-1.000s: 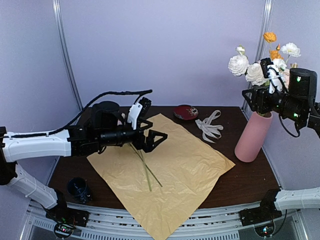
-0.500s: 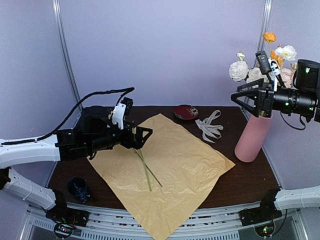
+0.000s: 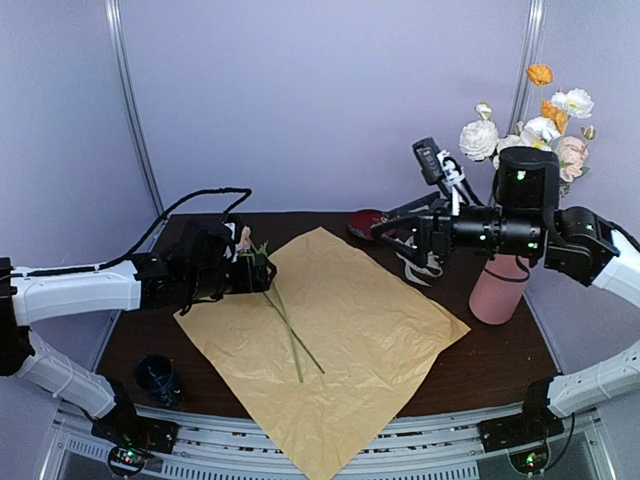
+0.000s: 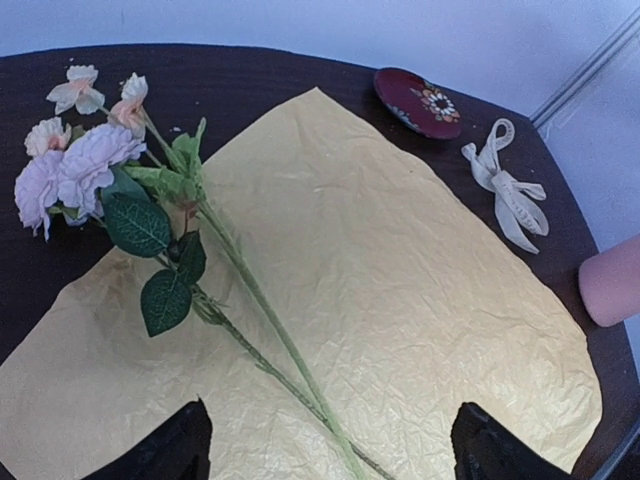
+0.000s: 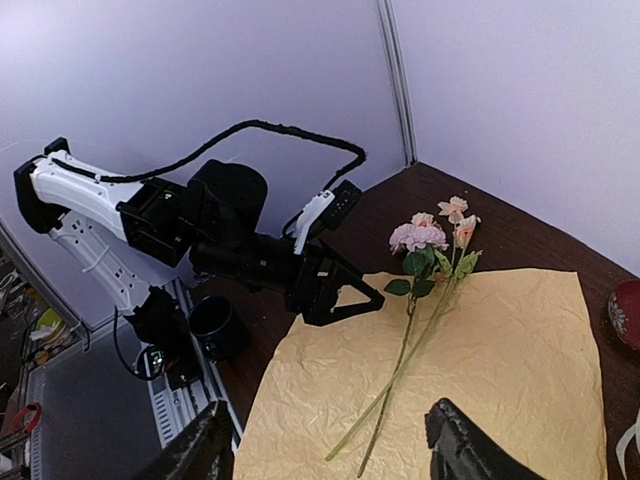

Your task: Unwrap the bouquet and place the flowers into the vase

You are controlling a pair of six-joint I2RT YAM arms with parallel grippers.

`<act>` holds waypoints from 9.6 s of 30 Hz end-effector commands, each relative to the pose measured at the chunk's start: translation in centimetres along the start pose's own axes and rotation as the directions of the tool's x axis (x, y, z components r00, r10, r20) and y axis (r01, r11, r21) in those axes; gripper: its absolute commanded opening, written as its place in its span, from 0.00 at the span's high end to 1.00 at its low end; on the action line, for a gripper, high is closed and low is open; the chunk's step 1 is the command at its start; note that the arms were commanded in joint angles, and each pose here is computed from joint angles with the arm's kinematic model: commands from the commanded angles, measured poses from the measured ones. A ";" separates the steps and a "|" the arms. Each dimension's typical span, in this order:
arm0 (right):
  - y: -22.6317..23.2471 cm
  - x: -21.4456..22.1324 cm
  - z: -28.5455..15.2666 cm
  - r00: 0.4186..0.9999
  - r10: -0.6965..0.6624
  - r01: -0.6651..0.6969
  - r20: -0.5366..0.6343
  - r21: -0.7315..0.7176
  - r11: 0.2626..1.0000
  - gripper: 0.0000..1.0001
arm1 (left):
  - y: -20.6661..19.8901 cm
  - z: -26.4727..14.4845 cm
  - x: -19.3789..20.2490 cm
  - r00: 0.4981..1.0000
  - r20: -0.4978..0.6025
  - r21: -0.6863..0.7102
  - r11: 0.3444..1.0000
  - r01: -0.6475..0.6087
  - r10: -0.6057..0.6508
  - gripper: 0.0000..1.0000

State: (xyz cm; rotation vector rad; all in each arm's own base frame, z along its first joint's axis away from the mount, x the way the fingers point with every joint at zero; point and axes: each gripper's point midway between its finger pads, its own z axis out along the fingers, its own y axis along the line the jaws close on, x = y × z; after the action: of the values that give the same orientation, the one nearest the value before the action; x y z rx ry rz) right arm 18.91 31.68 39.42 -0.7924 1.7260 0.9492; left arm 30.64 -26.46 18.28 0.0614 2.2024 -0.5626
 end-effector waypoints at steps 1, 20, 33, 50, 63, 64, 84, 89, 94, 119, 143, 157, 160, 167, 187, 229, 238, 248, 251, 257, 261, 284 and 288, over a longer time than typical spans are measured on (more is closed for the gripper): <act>-3.2 0.0 4.7 0.991 0.093 -0.110 0.096 0.195 0.975 0.36 | 1.2 0.2 0.4 0.996 -0.010 -0.010 0.996 0.093 -0.093 0.17; -13.2 18.0 29.8 0.882 0.444 -0.390 -0.158 0.284 0.876 0.49 | 4.4 -7.2 -2.0 0.979 0.188 -0.050 0.996 -0.075 0.083 0.16; -14.5 23.5 35.2 0.801 0.524 -0.468 -0.290 0.242 0.850 0.59 | 4.6 -5.9 -0.1 0.983 0.149 -0.035 0.994 -0.102 0.106 0.15; -10.9 5.4 27.0 0.894 0.413 -0.431 0.172 0.086 0.898 1.00 | 1.8 -9.8 -5.6 0.945 0.302 0.035 0.990 -0.140 0.123 0.16; 1.1 -5.4 10.5 0.747 0.287 -0.272 0.600 -0.119 0.955 1.00 | -13.4 -20.5 -7.1 0.822 0.557 0.668 0.524 -0.528 0.119 0.11; 1.8 -5.5 9.8 0.742 0.283 -0.264 0.608 -0.122 0.957 1.00 | -14.5 -20.8 -6.8 0.820 0.557 0.687 0.481 -0.545 0.134 0.11; 4.9 -5.3 1.4 0.677 0.236 -0.256 0.697 -0.078 0.964 1.00 | -25.0 -18.1 0.5 0.828 0.442 0.847 0.143 -0.512 0.345 0.39; 5.0 -5.2 1.1 0.691 0.224 -0.243 0.687 -0.071 0.967 1.00 | -26.0 -18.0 1.0 0.819 0.455 0.840 0.136 -0.525 0.349 0.55; 5.0 -5.3 0.4 0.705 0.221 -0.237 0.674 -0.070 0.969 1.00 | -26.6 -17.4 1.4 0.821 0.443 0.846 0.135 -0.515 0.360 0.97; 3.2 -9.6 -2.7 0.921 0.116 -0.189 0.372 0.168 0.968 0.72 | -27.6 -16.7 3.8 0.762 0.451 0.833 0.086 -0.546 0.466 1.00; -7.7 -15.7 -24.2 0.925 -0.260 -0.117 0.278 0.858 0.500 1.00 | -22.6 -12.4 -0.6 0.778 0.465 0.587 0.511 -0.629 0.423 0.02; -9.4 -15.2 -28.9 0.921 -0.268 -0.208 0.283 0.938 0.276 1.00 | -23.1 -11.5 0.6 0.786 0.440 0.618 0.489 -0.616 0.434 0.02; -9.3 -15.6 -28.6 0.925 -0.270 -0.197 0.267 0.946 0.257 1.00 | -23.2 -11.5 0.7 0.792 0.434 0.626 0.489 -0.608 0.429 0.02; -11.1 -17.5 -27.0 0.922 -0.330 -0.156 0.205 0.973 0.169 1.00 | -23.4 -11.4 1.0 0.800 0.423 0.640 0.484 -0.596 0.426 0.02; -14.0 -18.7 -34.0 0.778 -0.477 -0.424 0.408 0.902 0.079 1.00 | -23.2 -11.0 1.6 0.808 0.402 0.649 0.487 -0.584 0.432 0.02; -17.2 -17.7 -35.1 0.659 -0.581 -0.532 0.478 0.842 0.089 1.00 | -23.2 -10.0 3.0 0.837 0.344 0.687 0.493 -0.533 0.426 0.02; -18.9 -13.9 -33.4 0.687 -0.526 -0.533 0.501 0.840 0.105 1.00 | -23.2 -10.0 3.1 0.844 0.334 0.695 0.495 -0.522 0.420 0.02; -17.4 -14.4 -34.9 0.685 -0.529 -0.527 0.501 0.842 0.116 1.00 | -22.9 -10.1 3.1 0.845 0.334 0.689 0.503 -0.521 0.418 0.02; -16.9 -15.0 -35.3 0.687 -0.530 -0.522 0.497 0.845 0.116 1.00 | -23.1 -10.1 3.1 0.846 0.336 0.694 0.499 -0.519 0.414 0.02; -16.1 -15.3 -36.2 0.690 -0.532 -0.517 0.491 0.849 0.113 1.00 | -23.2 -10.1 3.1 0.848 0.333 0.699 0.496 -0.515 0.412 0.02; -16.1 -15.5 -36.0 0.712 -0.518 -0.496 0.475 0.862 0.109 1.00 | -23.2 -10.0 3.2 0.848 0.331 0.700 0.495 -0.515 0.414 0.02; -21.1 -5.0 -31.0 0.784 -0.390 -0.484 0.482 0.869 0.101 1.00 | -23.6 -9.5 4.3 0.859 0.297 0.721 0.491 -0.488 0.417 0.02; -22.0 -2.6 -30.0 0.810 -0.347 -0.473 0.474 0.876 0.094 1.00 | -23.6 -9.4 4.5 0.860 0.293 0.723 0.492 -0.486 0.419 0.02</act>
State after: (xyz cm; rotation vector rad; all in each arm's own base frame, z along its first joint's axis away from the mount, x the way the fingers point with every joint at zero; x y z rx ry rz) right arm 24.75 -5.03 45.78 0.5667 1.2772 -0.2079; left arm 15.74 -43.76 27.77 1.0644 1.6319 -1.1057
